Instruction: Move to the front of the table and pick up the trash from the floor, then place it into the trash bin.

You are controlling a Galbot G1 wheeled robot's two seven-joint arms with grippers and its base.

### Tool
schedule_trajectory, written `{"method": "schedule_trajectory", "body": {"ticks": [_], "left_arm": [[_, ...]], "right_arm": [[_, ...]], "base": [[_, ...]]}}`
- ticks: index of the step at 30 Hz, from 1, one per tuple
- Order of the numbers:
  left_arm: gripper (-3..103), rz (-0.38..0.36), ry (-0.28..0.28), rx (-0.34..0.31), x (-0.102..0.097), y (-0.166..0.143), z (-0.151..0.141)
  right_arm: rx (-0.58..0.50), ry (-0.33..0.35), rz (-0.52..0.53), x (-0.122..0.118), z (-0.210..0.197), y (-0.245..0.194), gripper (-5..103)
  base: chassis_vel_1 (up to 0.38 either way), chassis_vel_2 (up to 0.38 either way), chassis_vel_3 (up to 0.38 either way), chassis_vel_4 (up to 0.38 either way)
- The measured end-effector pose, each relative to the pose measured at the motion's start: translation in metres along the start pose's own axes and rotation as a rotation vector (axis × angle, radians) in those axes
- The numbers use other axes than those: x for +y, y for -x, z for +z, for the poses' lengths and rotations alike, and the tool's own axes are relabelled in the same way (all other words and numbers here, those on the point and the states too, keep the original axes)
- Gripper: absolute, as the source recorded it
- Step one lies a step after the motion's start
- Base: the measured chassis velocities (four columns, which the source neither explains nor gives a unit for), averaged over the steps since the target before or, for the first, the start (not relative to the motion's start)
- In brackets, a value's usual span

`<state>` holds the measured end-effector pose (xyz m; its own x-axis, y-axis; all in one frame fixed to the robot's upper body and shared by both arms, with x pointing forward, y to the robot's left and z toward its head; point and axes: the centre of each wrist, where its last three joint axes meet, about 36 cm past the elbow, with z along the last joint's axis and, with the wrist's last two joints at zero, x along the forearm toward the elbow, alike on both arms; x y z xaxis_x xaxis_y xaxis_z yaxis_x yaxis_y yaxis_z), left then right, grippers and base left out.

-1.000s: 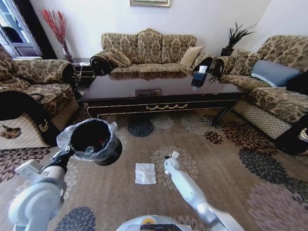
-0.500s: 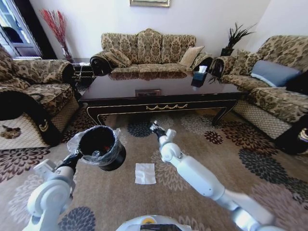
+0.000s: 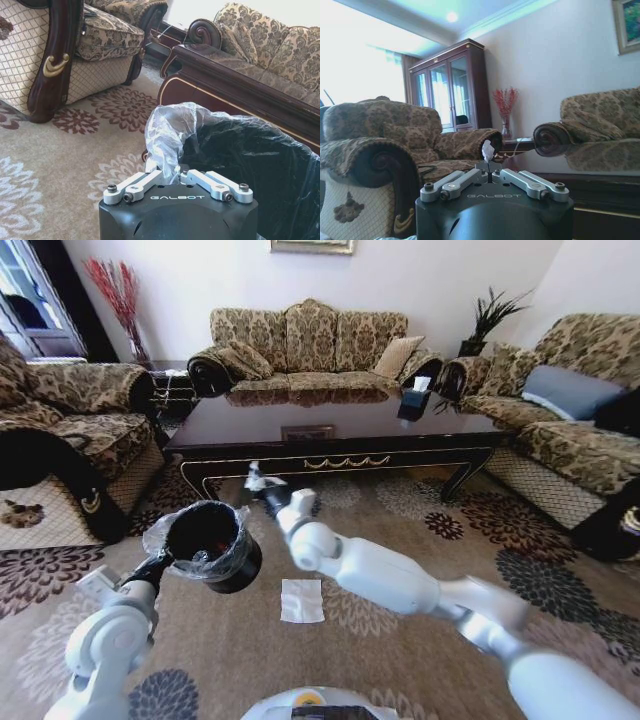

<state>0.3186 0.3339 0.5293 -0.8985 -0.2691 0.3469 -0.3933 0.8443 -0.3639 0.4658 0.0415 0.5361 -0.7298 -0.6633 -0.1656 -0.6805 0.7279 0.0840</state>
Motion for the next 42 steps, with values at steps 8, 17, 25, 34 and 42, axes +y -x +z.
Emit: {"method": "schedule_trajectory", "body": {"ticks": [8,17,25,34,42], "left_arm": [[3,0.005,0.003,-0.001,0.002,0.006,-0.004],[3,0.022,0.006,-0.012,0.001,0.003,-0.008],[3,0.016,0.01,-0.012,0.003,0.004,-0.008],[3,-0.021,0.006,-0.014,0.016,0.014,-0.007],[3,-0.088,0.007,-0.035,0.041,0.025,-0.013]], "right_arm": [[0.044,-0.076,-0.045,0.025,0.03,0.014,0],[0.113,-0.109,0.006,0.033,0.043,0.002,20],[0.123,-0.105,0.027,0.029,0.044,-0.013,52],[0.165,-0.003,0.196,-0.002,0.031,-0.005,84],[0.308,0.106,0.465,-0.063,0.058,-0.005,100]], "base": [[0.0,0.0,0.0,0.0],[0.0,0.0,0.0,0.0],[0.0,0.0,0.0,0.0],[0.0,0.0,0.0,0.0],[0.0,0.0,0.0,0.0]]}}
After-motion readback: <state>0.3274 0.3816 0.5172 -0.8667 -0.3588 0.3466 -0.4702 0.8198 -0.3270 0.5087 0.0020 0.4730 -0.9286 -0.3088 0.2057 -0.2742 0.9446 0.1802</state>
